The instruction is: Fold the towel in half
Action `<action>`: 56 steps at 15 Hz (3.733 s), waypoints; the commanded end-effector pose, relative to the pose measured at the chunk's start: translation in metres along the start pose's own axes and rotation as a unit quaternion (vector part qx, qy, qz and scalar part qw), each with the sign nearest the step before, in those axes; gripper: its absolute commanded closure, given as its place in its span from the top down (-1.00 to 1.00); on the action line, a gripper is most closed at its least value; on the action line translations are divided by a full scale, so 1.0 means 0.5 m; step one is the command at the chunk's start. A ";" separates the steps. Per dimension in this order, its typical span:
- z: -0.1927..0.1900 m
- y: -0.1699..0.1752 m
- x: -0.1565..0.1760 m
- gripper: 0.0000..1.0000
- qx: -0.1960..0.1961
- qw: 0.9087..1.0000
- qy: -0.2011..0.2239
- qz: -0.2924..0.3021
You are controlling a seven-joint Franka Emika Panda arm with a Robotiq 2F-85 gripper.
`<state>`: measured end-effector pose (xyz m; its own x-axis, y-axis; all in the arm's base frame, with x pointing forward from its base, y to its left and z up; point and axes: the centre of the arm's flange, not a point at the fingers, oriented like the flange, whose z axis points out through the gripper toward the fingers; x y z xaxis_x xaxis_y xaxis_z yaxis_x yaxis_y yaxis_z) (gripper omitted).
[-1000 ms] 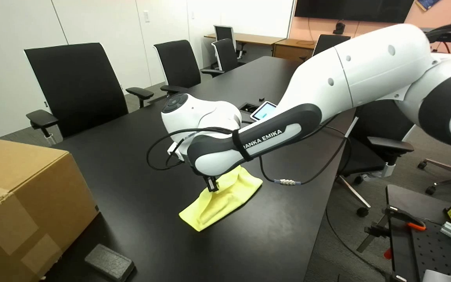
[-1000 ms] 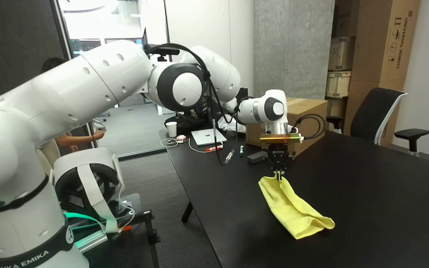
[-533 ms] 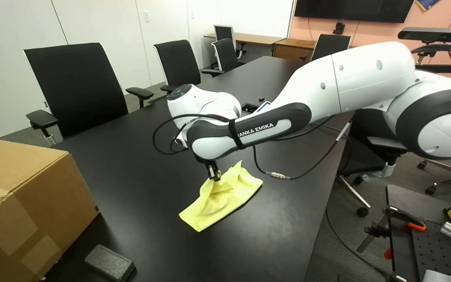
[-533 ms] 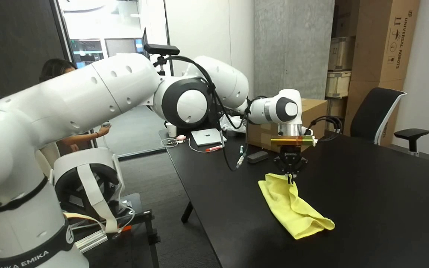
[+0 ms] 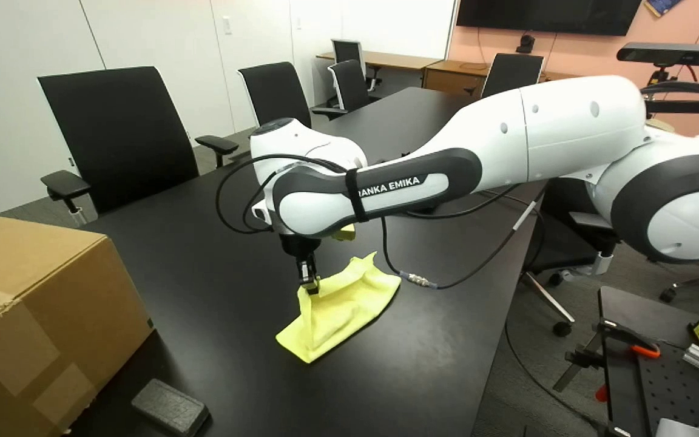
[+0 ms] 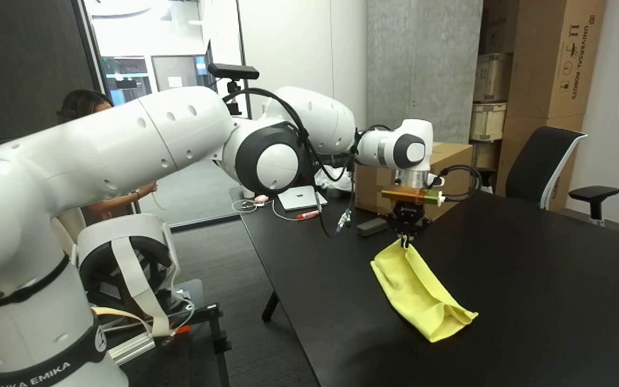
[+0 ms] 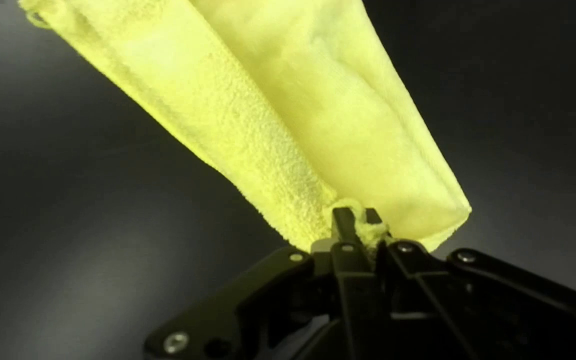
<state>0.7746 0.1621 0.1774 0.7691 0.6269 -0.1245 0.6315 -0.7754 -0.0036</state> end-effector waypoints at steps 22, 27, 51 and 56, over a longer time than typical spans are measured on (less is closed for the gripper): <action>-0.034 0.104 -0.064 1.00 0.003 0.950 0.093 0.298; -0.120 0.153 -0.231 1.00 0.020 0.940 -0.020 0.340; -0.383 0.201 -0.765 1.00 0.080 0.926 -0.062 0.363; -0.428 0.192 -0.937 1.00 0.051 0.937 -0.002 0.345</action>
<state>0.5659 -0.1748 0.4298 0.9677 -0.0549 -0.2461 -0.0605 -0.9980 -0.0155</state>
